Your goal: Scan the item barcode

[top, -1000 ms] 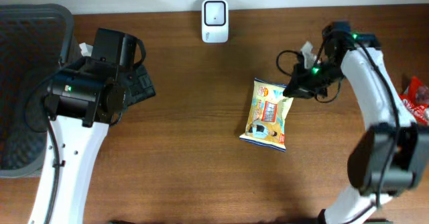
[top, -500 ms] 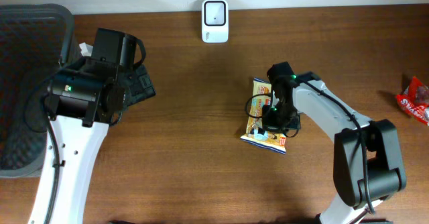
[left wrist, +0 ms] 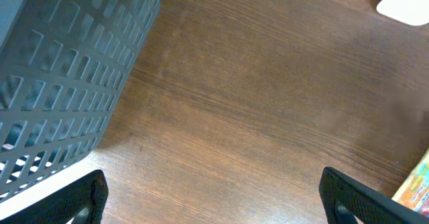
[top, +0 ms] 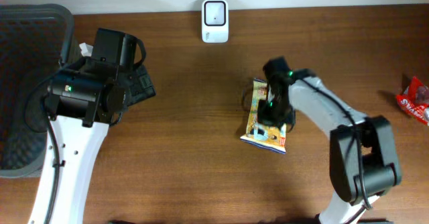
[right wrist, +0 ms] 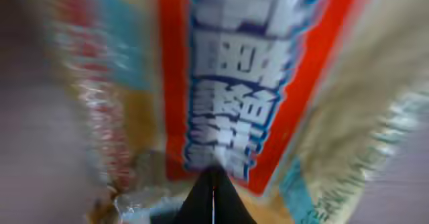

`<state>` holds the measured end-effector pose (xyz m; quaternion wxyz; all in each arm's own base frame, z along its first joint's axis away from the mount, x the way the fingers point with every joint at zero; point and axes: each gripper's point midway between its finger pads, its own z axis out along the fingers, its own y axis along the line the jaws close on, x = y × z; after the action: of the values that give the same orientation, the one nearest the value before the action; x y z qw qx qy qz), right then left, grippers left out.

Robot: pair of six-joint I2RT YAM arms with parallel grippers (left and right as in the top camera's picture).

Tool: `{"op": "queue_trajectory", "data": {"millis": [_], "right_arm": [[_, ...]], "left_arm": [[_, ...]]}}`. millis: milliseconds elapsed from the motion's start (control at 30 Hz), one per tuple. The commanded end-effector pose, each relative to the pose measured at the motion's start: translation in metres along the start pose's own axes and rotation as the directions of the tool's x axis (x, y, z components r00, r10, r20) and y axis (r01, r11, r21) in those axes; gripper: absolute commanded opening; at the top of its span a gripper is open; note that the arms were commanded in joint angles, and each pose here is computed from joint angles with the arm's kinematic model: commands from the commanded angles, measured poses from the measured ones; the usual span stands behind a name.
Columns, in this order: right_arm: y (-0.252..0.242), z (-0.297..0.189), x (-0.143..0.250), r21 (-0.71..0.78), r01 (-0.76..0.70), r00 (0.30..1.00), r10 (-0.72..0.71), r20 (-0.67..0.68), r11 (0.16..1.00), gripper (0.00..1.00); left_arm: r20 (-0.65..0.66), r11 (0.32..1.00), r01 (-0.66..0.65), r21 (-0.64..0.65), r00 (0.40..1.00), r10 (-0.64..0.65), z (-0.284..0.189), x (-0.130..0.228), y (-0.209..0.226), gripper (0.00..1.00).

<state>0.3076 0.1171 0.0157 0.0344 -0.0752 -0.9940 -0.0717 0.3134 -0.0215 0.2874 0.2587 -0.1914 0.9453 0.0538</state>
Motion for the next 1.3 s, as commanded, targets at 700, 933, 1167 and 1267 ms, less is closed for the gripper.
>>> {"op": "queue_trajectory", "data": {"millis": [700,933,1167,1267], "right_arm": [[0.009,-0.005,-0.061,0.117,-0.026,0.993,0.012,0.119,0.993,0.04],[0.011,-0.123,-0.061,0.109,-0.007,0.986,-0.011,0.169,0.994,0.79],[-0.002,-0.074,-0.035,0.164,-0.018,0.999,0.009,0.052,0.986,0.99],[-0.006,-0.031,-0.038,0.137,-0.083,0.993,0.071,0.090,0.987,0.99]], "left_arm": [[0.019,1.000,0.008,0.010,1.000,-0.008,-0.006,-0.003,0.002,0.99],[0.019,1.000,0.008,0.010,1.000,-0.008,-0.006,-0.003,0.002,0.99],[0.019,1.000,0.008,0.010,1.000,-0.008,-0.006,-0.003,0.002,0.99],[0.019,1.000,0.008,0.010,1.000,-0.008,-0.006,-0.003,0.002,0.99]]}}
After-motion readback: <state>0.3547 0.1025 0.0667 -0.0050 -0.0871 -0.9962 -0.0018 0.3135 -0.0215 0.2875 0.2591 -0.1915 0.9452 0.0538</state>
